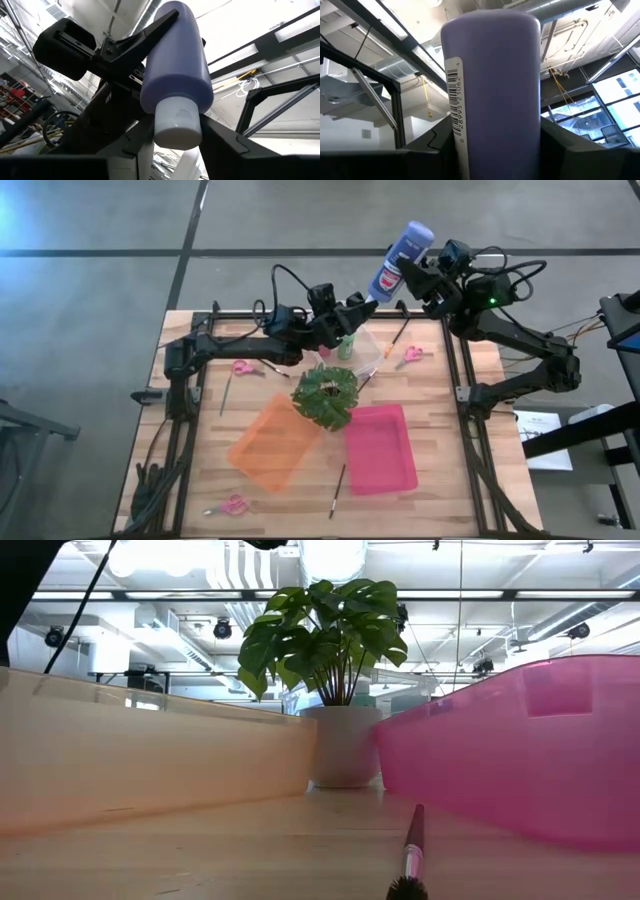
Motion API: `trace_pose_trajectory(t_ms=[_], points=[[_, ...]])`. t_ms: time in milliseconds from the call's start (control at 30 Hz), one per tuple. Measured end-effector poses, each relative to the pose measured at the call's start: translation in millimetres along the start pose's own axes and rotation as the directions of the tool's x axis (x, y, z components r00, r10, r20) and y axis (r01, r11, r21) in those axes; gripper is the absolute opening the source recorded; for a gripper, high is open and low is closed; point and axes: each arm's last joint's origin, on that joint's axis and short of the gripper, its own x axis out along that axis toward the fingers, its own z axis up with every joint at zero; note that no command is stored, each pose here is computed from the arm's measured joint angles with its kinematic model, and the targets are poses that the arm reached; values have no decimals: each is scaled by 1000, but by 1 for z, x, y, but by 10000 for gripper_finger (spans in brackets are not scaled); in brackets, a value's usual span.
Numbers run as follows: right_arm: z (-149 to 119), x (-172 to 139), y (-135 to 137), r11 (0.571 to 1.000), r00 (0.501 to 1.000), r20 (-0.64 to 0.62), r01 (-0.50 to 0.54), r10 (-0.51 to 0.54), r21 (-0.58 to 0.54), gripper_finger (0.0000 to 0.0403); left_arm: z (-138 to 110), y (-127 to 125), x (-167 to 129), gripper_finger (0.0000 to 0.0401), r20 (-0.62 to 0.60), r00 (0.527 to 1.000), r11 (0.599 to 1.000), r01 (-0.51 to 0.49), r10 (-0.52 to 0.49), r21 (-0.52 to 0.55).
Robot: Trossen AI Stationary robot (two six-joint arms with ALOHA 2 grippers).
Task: Pick & Place Paint Supplies
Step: Put the blue acrylic craft paint bottle into the transparent bin
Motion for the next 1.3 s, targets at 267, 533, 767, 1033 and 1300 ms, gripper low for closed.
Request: trace_pose_trajectory(t_ms=[267, 533, 767, 1033, 1300], points=[[0, 0, 0, 1000, 1000, -5, -8, 8, 3, 172, 0, 0, 0, 122, -4, 1000, 1000, 2, -1, 7], [1, 0, 3, 998, 998, -33, -61, 62, 28, 228, 0, 0, 0, 122, -12, 1000, 1000, 8, -8, 8], [14, 1, 13, 995, 995, -18, -100, 101, 26, 297, 1, 1, 0, 122, -15, 1000, 1000, 8, -7, 16], [43, -25, 46, 998, 981, -180, -65, 68, 18, 302, 23, 4, 0, 122, -156, 987, 995, -13, 28, 98], [53, -60, 60, 992, 929, -354, 125, -108, 24, 303, 78, -39, -26, 122, -521, 730, 889, -282, 443, 361]])
